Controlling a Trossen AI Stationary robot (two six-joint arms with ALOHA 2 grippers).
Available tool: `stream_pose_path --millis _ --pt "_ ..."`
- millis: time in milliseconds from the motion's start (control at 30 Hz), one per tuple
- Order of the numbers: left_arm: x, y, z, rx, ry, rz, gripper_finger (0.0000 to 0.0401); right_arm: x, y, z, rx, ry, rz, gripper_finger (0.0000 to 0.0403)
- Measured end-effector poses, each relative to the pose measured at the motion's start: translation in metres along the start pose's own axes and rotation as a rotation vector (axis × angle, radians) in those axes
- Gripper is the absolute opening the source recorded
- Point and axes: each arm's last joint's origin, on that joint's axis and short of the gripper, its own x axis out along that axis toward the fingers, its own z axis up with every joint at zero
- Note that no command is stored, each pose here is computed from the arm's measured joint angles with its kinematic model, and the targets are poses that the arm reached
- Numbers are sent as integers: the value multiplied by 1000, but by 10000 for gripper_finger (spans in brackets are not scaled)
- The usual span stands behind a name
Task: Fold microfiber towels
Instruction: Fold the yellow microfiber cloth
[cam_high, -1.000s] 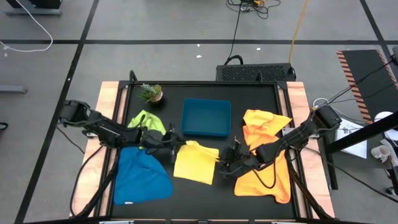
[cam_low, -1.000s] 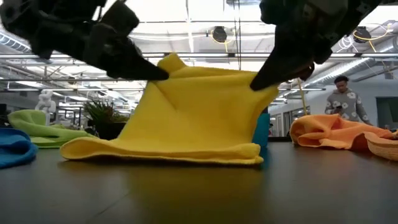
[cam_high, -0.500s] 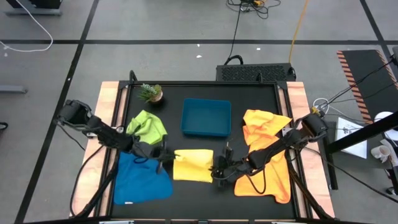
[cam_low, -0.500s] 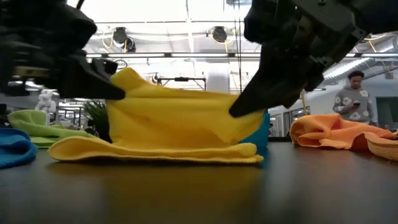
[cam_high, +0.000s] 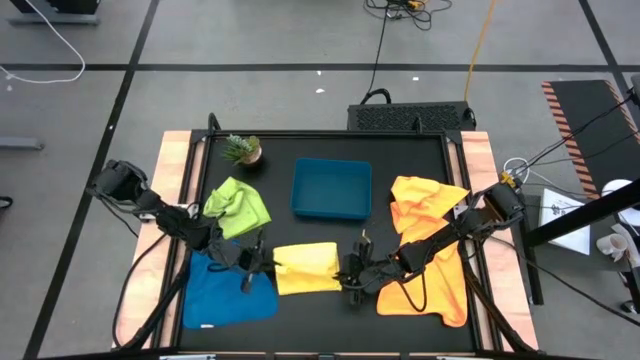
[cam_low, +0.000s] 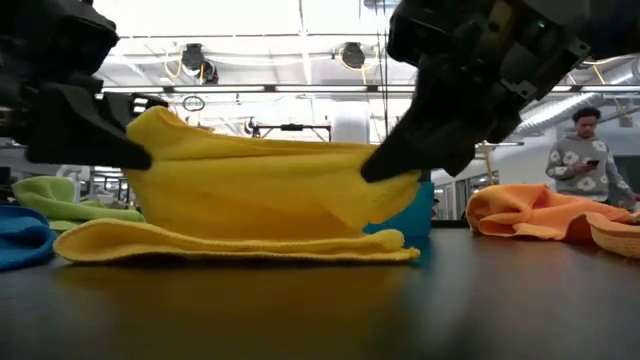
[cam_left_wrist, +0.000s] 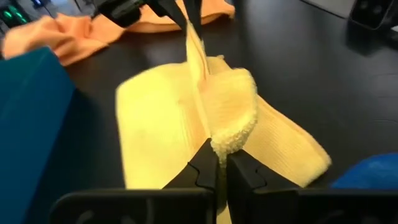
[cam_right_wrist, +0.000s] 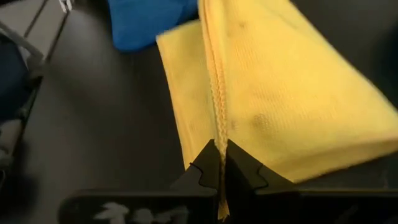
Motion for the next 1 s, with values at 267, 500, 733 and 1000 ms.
stream_pose_path --millis 267,500,733,1000 --pt "-2 -8 -6 31 47 -57 36 0 -1 -3 -6 28 -2 0" --pt "-2 -9 -4 13 29 -61 37 0 0 -3 21 28 7 0" --pt "-1 -20 12 7 -61 -117 38 0 1 -2 30 15 19 0" --pt "25 -54 45 156 -83 -95 63 1 -1 6 92 -31 34 0"
